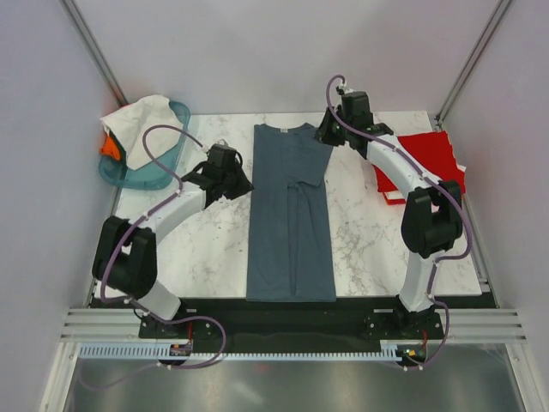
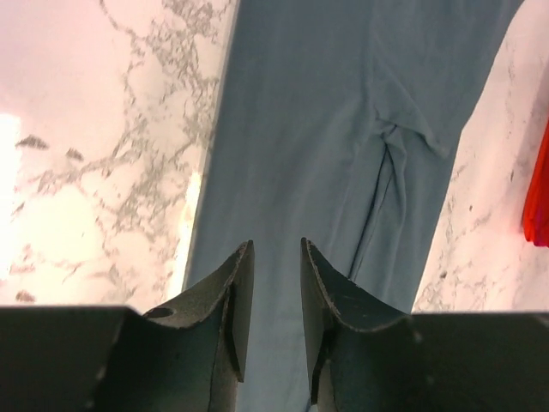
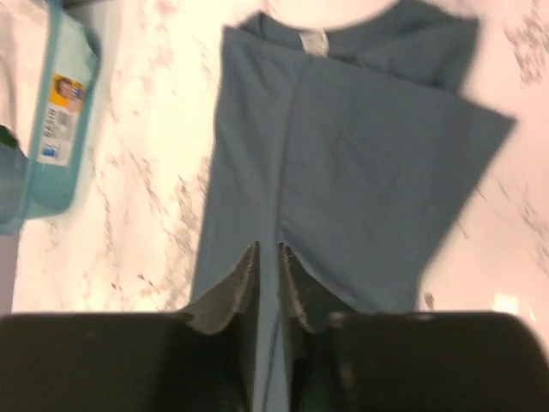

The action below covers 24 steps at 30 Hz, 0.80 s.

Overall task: Fold and stack the t-shirts
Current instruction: Fold the tshirt

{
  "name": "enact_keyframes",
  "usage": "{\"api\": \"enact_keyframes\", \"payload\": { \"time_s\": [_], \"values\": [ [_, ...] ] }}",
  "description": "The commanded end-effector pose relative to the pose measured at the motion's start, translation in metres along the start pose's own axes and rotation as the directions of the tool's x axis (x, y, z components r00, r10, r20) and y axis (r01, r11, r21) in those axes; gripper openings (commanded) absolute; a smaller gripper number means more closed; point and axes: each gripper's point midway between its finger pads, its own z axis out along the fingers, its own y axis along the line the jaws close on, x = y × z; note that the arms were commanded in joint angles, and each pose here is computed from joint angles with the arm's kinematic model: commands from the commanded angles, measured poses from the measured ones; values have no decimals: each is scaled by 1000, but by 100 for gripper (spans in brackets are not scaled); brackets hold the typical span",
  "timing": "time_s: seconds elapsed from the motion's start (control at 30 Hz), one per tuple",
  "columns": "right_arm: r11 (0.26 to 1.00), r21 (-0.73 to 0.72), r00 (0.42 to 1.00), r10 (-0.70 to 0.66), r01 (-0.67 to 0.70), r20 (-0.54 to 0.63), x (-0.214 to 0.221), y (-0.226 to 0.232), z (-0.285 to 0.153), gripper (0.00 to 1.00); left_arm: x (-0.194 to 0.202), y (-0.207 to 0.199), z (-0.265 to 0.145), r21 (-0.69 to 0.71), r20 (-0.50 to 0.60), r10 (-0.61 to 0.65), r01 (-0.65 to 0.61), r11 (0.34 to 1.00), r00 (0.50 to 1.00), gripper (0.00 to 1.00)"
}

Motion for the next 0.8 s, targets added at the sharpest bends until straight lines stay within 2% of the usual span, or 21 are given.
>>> {"api": "enact_keyframes", "payload": {
  "time_s": [0.0,0.03,0.07,0.1,0.17,0.23,0.27,0.3,0.47,0.77],
  "values": [
    [999,53,1000,3,-2,-26,30,-23,-14,17,-30,-25,19,65,52,61,-64,996,997,35],
    [998,61,999,3,-1,-35,36,-28,-15,14,-33,-28,24,69,54,66,-70,995,996,34],
    [998,69,999,2,2,-55,45,-33,-15,5,-30,-25,37,56,31,80,-81,995,996,34],
    [997,76,998,3,2,-59,47,-36,-14,1,-42,-34,39,69,51,79,-83,994,996,32],
    [996,92,998,5,2,-70,52,-41,-11,0,-50,-37,48,67,57,77,-81,994,995,30],
    [994,108,997,6,3,-79,56,-48,-3,0,-59,-42,62,63,59,75,-78,995,995,23],
    [994,113,996,9,1,-88,59,-50,3,0,-67,-52,64,88,60,72,-77,993,996,19],
    [993,115,996,8,2,-90,59,-52,6,0,-64,-48,77,73,39,68,-71,995,997,2],
    [990,139,994,19,-5,-104,63,-60,21,0,-74,-55,99,70,18,51,-52,996,999,2],
    [981,190,984,66,-34,-167,91,-83,56,0,-65,-43,142,12,-67,43,-42,999,997,2]
  ]
}}
